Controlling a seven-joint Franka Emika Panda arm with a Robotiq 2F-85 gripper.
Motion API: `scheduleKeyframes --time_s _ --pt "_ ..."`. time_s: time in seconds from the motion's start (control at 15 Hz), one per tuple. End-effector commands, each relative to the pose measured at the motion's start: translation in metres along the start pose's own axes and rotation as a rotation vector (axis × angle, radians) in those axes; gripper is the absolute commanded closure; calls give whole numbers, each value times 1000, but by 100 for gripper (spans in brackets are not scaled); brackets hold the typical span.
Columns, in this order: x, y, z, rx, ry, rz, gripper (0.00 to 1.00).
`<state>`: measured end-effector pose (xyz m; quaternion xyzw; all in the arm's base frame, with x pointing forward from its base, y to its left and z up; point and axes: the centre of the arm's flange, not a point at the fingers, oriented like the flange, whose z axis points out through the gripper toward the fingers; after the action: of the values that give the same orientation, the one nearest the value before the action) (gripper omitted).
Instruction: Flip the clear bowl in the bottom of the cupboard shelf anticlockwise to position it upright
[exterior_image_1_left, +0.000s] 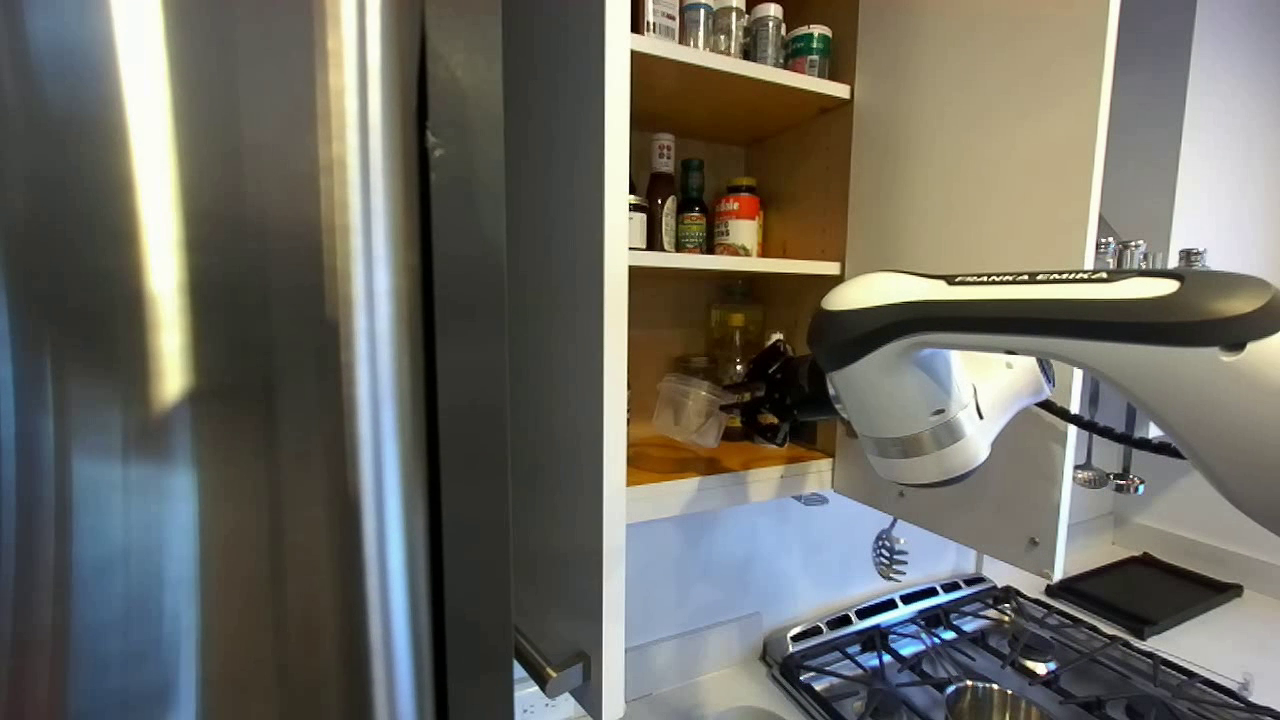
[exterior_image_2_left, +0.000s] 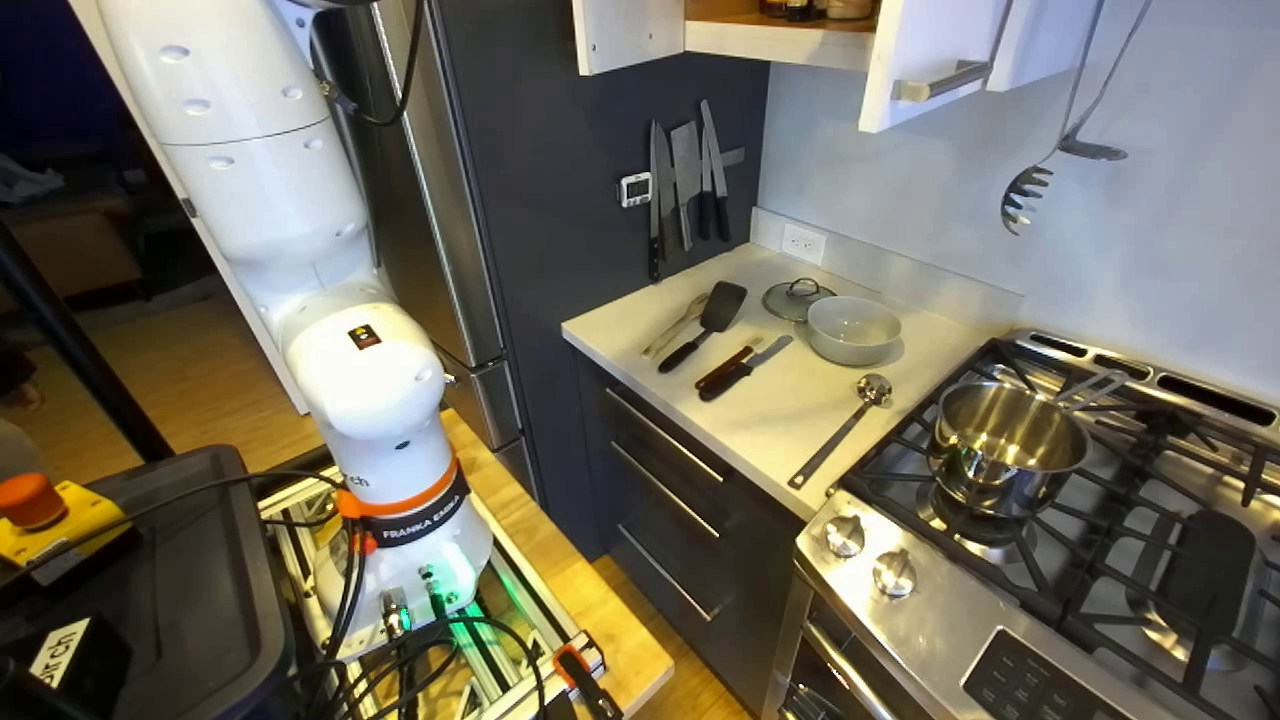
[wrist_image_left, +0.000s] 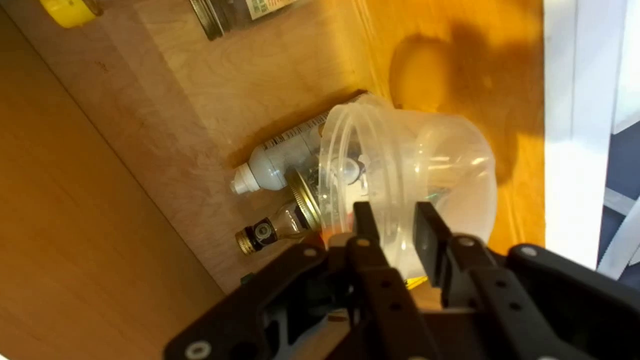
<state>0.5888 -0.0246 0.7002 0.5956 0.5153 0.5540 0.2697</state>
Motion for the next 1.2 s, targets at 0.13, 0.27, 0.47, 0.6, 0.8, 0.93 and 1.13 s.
scheduleKeyframes --time_s 0.13,0.27,0.47,0.6,0.8,0.93,1.13 --pt "-10 -11 0 -14 -31 -124 94" --pt "-11 -13 0 -9 -30 -156 94" --pt "-14 -16 1 -1 -33 -200 94" --pt "-17 -19 2 8 -39 -226 94" --pt "-22 -24 2 19 -49 -260 94" --pt "-24 -25 2 20 -51 -281 94" --pt "-28 -27 2 27 -55 -307 94"
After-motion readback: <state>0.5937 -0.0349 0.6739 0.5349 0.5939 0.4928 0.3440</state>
